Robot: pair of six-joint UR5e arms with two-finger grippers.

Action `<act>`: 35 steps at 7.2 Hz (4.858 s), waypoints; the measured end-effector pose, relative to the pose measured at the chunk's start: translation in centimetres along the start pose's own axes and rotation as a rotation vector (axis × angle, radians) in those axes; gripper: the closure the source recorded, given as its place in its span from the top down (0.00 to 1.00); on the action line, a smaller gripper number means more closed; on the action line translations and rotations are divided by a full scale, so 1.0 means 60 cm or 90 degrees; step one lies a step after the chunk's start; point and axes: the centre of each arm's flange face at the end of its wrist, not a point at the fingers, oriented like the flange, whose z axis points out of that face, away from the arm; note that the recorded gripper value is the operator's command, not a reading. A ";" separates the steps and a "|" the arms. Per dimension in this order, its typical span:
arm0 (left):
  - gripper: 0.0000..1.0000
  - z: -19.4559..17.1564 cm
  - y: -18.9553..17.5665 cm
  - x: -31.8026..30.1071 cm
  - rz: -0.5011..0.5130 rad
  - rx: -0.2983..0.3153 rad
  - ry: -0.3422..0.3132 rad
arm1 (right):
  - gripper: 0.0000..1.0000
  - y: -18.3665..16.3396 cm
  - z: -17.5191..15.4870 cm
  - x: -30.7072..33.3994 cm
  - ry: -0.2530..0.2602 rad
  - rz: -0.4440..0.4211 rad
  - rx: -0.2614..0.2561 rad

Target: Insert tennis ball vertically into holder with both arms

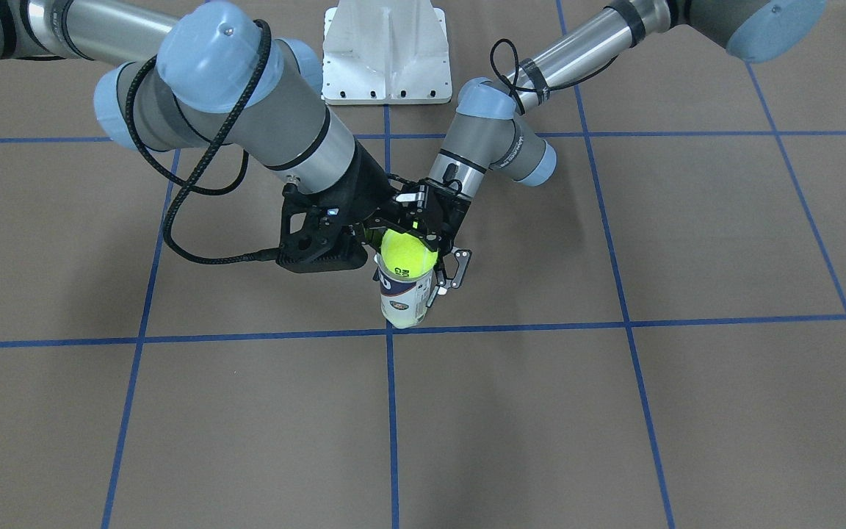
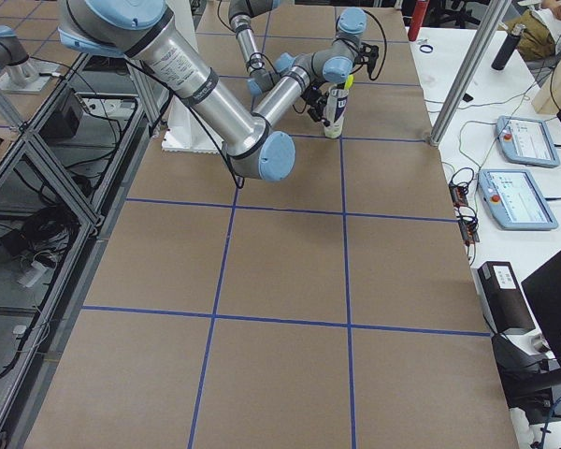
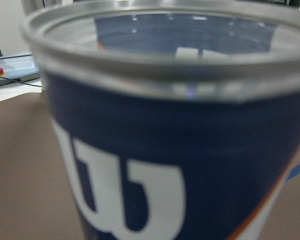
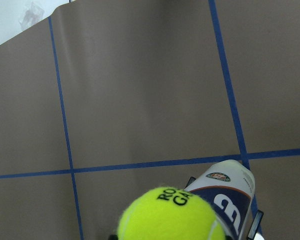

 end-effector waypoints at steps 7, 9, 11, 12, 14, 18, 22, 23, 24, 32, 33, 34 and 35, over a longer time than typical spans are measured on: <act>0.99 0.001 0.000 -0.002 0.001 0.000 -0.001 | 0.99 0.017 -0.008 0.002 0.006 0.004 -0.006; 0.99 0.000 -0.001 -0.002 0.000 0.000 0.000 | 0.99 0.017 -0.022 0.003 0.005 0.005 -0.002; 0.99 -0.001 -0.001 -0.002 0.000 -0.004 0.004 | 0.99 0.014 -0.044 0.002 0.005 0.009 0.005; 0.99 -0.002 -0.001 -0.002 0.000 -0.007 0.007 | 0.99 0.005 -0.058 0.004 0.004 0.012 0.006; 0.99 -0.015 -0.005 0.000 -0.003 -0.016 0.029 | 0.99 -0.020 -0.095 0.010 -0.004 0.022 0.001; 0.99 -0.056 0.016 -0.036 -0.002 -0.023 0.037 | 0.99 -0.060 -0.157 0.023 -0.017 0.036 -0.005; 0.99 -0.142 0.043 -0.092 -0.003 -0.035 0.054 | 0.99 -0.115 -0.233 0.070 -0.026 0.057 0.000; 0.99 -0.182 0.059 -0.119 -0.001 -0.055 0.072 | 0.99 -0.134 -0.260 0.100 -0.026 0.065 0.009; 0.99 -0.226 0.075 -0.151 0.002 -0.086 0.096 | 0.99 -0.155 -0.289 0.146 -0.023 0.066 0.021; 1.00 -0.273 -0.117 -0.600 -0.001 -0.370 -0.016 | 0.99 -0.238 -0.396 0.742 0.154 -0.151 0.074; 1.00 -0.281 -0.110 -0.657 0.025 -0.384 -0.048 | 0.99 -0.245 -0.403 0.818 0.196 -0.182 0.055; 1.00 -0.298 -0.094 -0.724 0.040 -0.402 -0.081 | 0.99 -0.245 -0.413 0.884 0.234 -0.205 0.022; 1.00 -0.329 -0.080 -0.789 0.040 -0.422 -0.104 | 0.99 -0.243 -0.430 0.934 0.271 -0.230 -0.013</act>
